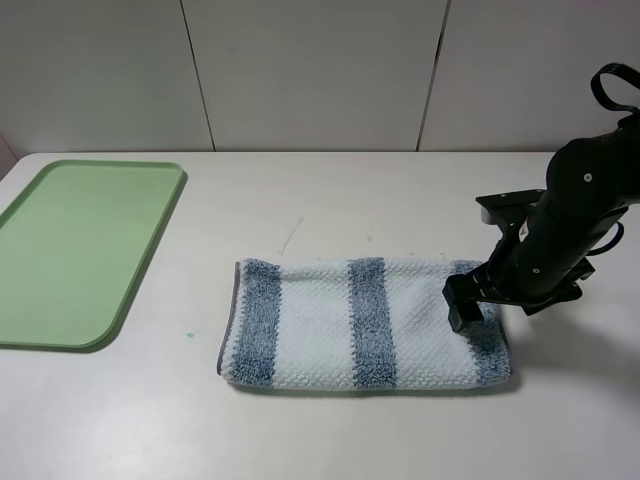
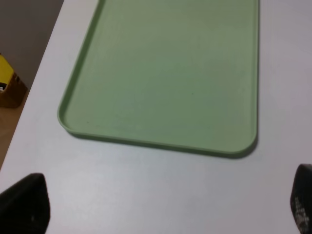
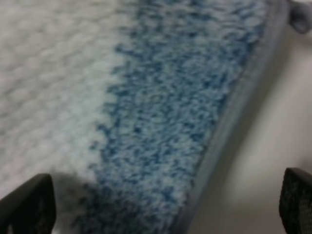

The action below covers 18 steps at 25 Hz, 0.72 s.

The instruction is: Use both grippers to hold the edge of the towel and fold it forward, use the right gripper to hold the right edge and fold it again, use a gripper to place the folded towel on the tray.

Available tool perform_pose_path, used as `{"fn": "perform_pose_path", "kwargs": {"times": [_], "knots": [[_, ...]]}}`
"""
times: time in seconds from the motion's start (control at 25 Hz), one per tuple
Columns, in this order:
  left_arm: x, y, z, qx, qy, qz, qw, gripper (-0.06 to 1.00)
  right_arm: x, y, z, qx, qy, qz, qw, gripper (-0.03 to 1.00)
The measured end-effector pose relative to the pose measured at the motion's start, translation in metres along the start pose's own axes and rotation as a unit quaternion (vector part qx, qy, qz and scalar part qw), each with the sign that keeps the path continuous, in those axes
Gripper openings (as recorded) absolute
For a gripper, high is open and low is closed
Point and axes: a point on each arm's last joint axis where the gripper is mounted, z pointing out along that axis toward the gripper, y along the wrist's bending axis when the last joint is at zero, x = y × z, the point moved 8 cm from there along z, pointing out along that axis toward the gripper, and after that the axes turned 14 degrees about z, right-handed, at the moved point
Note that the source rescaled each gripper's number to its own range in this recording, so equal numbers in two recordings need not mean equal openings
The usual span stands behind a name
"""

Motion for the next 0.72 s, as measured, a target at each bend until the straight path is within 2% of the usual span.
{"fn": "perform_pose_path", "kwargs": {"times": [0.72], "knots": [[0.000,0.000,0.000,0.000,0.000,0.000,1.000,0.99,0.005,-0.002,0.038,0.013,0.036,0.007,0.999,1.00]]}}
